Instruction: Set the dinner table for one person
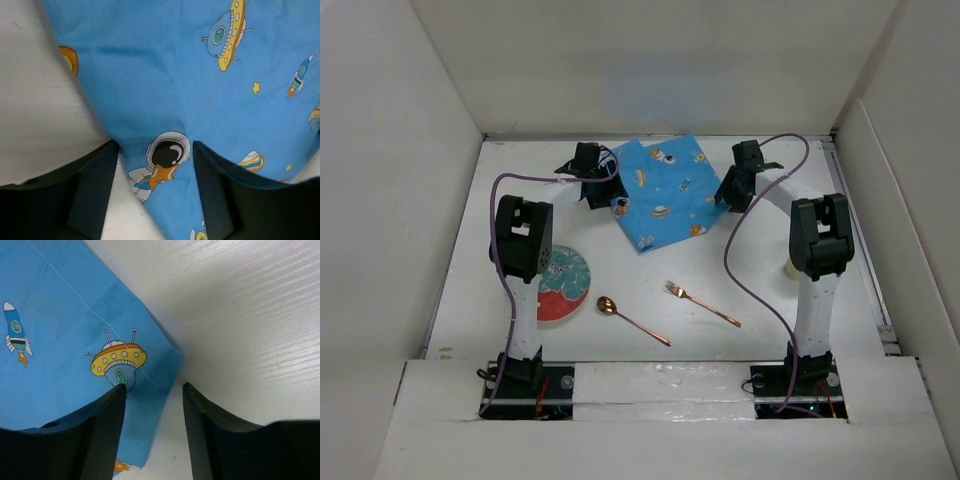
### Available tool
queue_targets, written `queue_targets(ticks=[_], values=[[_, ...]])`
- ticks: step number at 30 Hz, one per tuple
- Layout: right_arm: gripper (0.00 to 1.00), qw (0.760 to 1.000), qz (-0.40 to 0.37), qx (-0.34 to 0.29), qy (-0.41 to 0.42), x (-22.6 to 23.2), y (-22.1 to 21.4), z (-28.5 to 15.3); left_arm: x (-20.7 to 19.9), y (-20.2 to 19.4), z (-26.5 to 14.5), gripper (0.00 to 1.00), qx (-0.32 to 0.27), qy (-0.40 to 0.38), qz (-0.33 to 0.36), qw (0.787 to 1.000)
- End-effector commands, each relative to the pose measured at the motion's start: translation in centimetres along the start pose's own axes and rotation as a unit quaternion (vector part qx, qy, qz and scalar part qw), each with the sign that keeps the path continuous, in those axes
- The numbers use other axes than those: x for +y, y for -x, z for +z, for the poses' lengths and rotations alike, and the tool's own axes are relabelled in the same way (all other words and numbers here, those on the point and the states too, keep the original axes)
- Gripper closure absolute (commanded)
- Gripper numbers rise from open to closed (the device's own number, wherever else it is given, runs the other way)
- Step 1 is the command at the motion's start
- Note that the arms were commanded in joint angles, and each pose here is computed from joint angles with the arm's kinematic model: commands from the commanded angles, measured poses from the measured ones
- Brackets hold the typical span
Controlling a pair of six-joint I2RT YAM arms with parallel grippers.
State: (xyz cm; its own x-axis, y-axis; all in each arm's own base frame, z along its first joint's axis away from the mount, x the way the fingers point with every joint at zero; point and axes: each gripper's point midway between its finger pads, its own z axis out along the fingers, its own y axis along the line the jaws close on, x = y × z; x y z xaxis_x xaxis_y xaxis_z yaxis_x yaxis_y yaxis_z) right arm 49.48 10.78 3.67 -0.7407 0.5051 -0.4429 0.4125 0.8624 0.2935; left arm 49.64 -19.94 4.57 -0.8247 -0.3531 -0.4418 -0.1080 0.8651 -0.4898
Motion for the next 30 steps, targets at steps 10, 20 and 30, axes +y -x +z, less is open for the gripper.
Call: queue_targets(ticks=[10,20,30], values=[[1.0,0.999,-0.029,-0.017,0.042,2.2,1.6,-1.4,0.8,1.0,0.1,1.0,-0.01,0.026,-0.003,1.0],[1.0,0.951,-0.101,-0.154,0.25,15.5,9.4,-17.8,-8.2,22.1,-18.2,1.0,-0.27,-0.033,0.059,0.961],[1.0,0.943,-0.104,-0.17,0.267,14.6,7.9,-23.0,-11.9,22.4,-26.6,0.38,-0.327,-0.013,0.162,0.931]])
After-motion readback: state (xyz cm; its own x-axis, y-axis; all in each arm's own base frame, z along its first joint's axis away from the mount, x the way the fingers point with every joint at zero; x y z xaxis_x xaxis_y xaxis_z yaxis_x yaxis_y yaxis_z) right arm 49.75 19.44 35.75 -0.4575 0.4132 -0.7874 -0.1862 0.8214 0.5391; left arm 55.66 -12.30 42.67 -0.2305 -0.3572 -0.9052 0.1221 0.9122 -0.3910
